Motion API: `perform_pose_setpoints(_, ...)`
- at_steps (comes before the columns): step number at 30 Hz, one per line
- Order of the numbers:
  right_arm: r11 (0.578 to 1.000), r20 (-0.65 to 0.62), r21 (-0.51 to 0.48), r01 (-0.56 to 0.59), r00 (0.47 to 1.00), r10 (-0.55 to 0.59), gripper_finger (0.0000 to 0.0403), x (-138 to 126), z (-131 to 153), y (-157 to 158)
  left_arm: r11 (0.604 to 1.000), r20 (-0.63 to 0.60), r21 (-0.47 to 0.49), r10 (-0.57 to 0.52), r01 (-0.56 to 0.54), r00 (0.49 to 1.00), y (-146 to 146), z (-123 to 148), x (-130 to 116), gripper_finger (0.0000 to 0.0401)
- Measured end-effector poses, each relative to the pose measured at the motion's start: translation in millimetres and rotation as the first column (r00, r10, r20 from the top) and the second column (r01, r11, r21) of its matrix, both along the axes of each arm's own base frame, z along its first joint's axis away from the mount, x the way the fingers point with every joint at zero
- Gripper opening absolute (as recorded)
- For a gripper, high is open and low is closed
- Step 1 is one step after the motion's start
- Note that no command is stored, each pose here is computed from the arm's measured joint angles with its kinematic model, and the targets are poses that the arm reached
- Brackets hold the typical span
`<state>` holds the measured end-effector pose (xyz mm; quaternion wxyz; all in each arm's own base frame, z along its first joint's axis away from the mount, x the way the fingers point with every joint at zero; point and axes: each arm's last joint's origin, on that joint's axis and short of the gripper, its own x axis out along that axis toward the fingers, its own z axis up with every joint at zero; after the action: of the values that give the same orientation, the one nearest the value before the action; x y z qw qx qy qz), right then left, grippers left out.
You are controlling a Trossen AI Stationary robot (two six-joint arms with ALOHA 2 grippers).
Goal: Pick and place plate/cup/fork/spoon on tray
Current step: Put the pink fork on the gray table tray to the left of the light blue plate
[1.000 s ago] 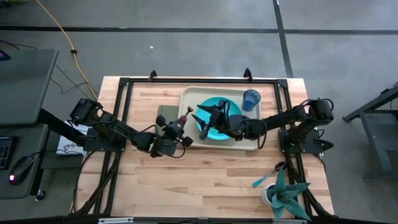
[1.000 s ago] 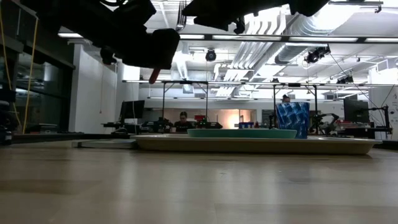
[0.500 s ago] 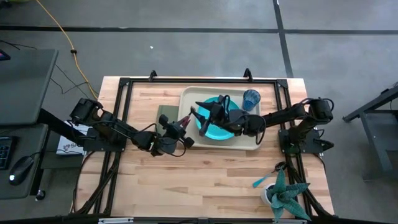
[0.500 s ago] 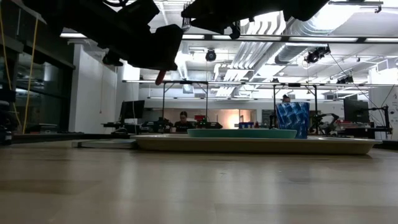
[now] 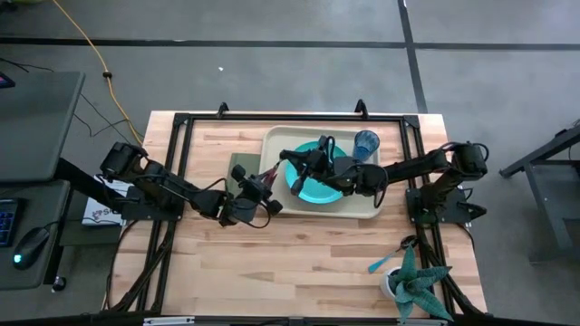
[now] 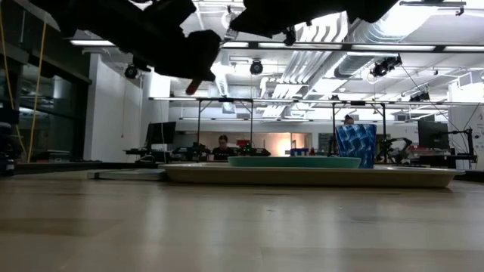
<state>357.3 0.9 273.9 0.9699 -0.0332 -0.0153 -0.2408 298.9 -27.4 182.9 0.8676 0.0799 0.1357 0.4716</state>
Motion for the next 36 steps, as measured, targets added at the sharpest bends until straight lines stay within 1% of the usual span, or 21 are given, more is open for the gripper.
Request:
perform_pose_setpoints(4, 0.997, -0.077, -0.035, 0.067, 0.995, -0.070, 0.0002, -14, 13, -3, 0.998, -0.066, 0.028, -0.060, 0.062, 0.996, -8, 14, -9, 0.0110)
perform_pose_setpoints(7, 0.995, -0.156, -0.057, 0.086, 0.983, -0.094, 0.0001, -29, 23, -4, 0.995, -0.085, 0.005, -0.101, 0.102, 0.991, -13, 26, -22, 0.0134)
perform_pose_setpoints(9, 0.995, -0.203, -0.052, 0.079, 0.975, -0.088, 0.0001, -40, 28, -4, 0.988, -0.062, -0.053, -0.146, 0.143, 0.987, -14, 34, -32, 0.0148)
perform_pose_setpoints(11, 1.000, -0.246, 0.005, 0.000, 0.969, 0.001, 0.0001, -48, 29, -3, 0.965, -0.017, -0.151, -0.217, 0.212, 0.976, -13, 42, -42, 0.0160)
perform_pose_setpoints(13, 0.987, -0.266, 0.087, -0.134, 0.952, 0.153, 0.0001, -49, 27, -1, 0.914, 0.067, -0.260, -0.307, 0.313, 0.949, -10, 49, -48, 0.0170)
perform_pose_setpoints(15, 0.954, -0.258, 0.155, -0.256, 0.922, 0.289, 0.0001, -46, 22, 5, 0.842, 0.138, -0.328, -0.407, 0.429, 0.903, -5, 47, -53, 0.0178)
perform_pose_setpoints(17, 0.919, -0.227, 0.196, -0.342, 0.896, 0.381, 0.0001, -38, 16, 11, 0.747, 0.249, -0.341, -0.514, 0.571, 0.821, -3, 43, -53, 0.0182)
perform_pose_setpoints(19, 0.899, -0.204, 0.199, -0.390, 0.881, 0.427, 0.0000, -29, 10, 17, 0.644, 0.348, -0.329, -0.597, 0.690, 0.723, 0, 36, -55, 0.0183)
perform_pose_setpoints(20, 0.891, -0.185, 0.196, -0.409, 0.877, 0.443, 0.0000, -25, 8, 19, 0.610, 0.387, -0.326, -0.610, 0.722, 0.691, 3, 31, -57, 0.0183)
perform_pose_setpoints(21, 0.887, -0.173, 0.192, -0.419, 0.875, 0.451, 0.0000, -23, 6, 21, 0.585, 0.425, -0.331, -0.608, 0.740, 0.670, 7, 27, -58, 0.0183)
perform_pose_setpoints(24, 0.874, -0.125, 0.177, -0.453, 0.870, 0.476, 0.0000, -19, 8, 24, 0.555, 0.506, -0.373, -0.551, 0.744, 0.664, 18, 15, -63, 0.0183)
perform_pose_setpoints(27, 0.873, -0.083, 0.159, -0.462, 0.875, 0.478, 0.0000, -18, 11, 25, 0.511, 0.581, -0.372, -0.523, 0.775, 0.624, 24, 15, -66, 0.0183)
perform_pose_setpoints(29, 0.883, -0.060, 0.148, -0.446, 0.887, 0.458, 0.0000, -18, 14, 23, 0.491, 0.601, -0.390, -0.505, 0.779, 0.619, 25, 14, -66, 0.0184)
perform_pose_setpoints(32, 0.907, -0.061, 0.139, -0.398, 0.911, 0.409, 0.0000, -18, 14, 20, 0.476, 0.610, -0.398, -0.501, 0.784, 0.614, 24, 14, -66, 0.0184)
perform_pose_setpoints(34, 0.910, -0.057, 0.145, -0.387, 0.915, 0.399, 0.0000, -17, 14, 17, 0.463, 0.610, -0.414, -0.498, 0.784, 0.617, 22, 11, -65, 0.0184)
perform_pose_setpoints(36, 0.911, -0.051, 0.161, -0.379, 0.919, 0.391, 0.0000, -14, 11, 14, 0.459, 0.604, -0.424, -0.500, 0.781, 0.621, 21, 7, -63, 0.0184)
